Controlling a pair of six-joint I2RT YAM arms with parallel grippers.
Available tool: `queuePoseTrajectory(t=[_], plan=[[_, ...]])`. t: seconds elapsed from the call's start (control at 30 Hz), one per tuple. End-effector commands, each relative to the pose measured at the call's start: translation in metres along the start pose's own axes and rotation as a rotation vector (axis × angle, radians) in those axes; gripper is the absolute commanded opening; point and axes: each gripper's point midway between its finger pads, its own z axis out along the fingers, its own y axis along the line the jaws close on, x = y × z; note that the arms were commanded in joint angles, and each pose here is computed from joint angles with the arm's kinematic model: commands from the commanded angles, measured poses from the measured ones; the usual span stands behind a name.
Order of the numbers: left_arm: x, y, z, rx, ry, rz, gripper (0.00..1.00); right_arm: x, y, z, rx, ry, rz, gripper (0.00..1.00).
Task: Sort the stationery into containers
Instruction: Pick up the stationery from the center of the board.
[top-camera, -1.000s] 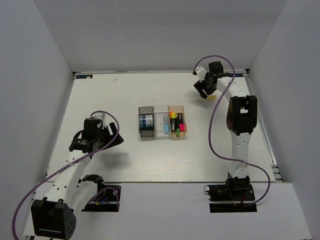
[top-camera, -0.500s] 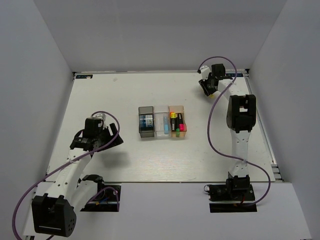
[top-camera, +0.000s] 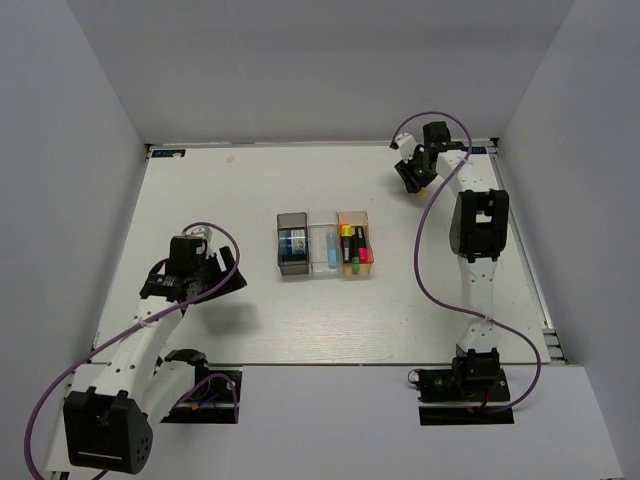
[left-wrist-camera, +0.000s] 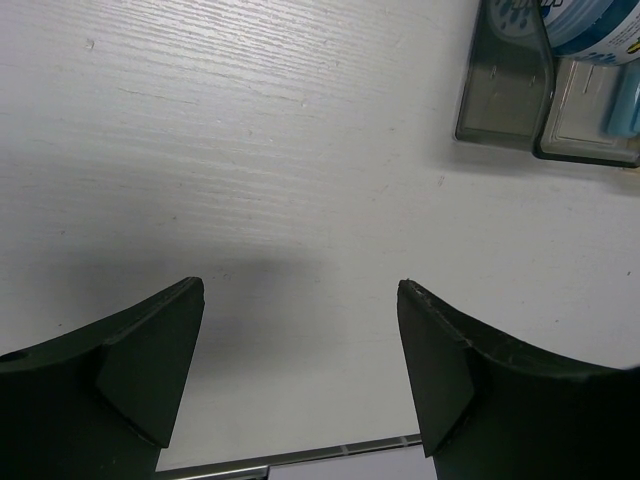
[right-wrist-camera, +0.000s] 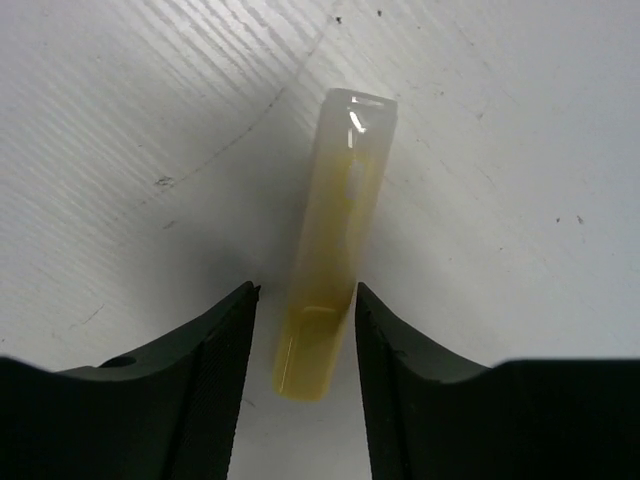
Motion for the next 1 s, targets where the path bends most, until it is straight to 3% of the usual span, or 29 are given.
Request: queuePoseTrajectory(t=[0.0,0.1,0.27,0.43,0.7,0.97], plan=[[-0.004,0.001,-0.003,0.001,-0.025,0.006,0.88,0.072,0.047,0.003,-0.18,0.241,-0.037,0.47],[-0.006,-0.001,-0.004,0.009,-0.03,0.007,0.88,0.096,0.052,0.005,-0.178,0.303,-0.038,0.38],[-0.005,-0.002,-0.005,0.016,-0.03,0.009,0.88,0.1,0.052,0.0,-0.149,0.302,-0.032,0.26],[-0.005,-0.001,-0.005,0.012,-0.035,0.006,0.88,0.097,0.051,-0.007,-0.14,0.305,-0.017,0.02],[-0.005,-0.004,-0.006,0.027,-0.033,0.01,0.88,0.08,0.075,-0.062,-0.202,0.214,0.033,0.0],[-0.007,-0.007,-0.008,0.042,-0.047,0.011,0.88,0.075,0.131,-0.125,-0.311,0.101,0.087,0.0]])
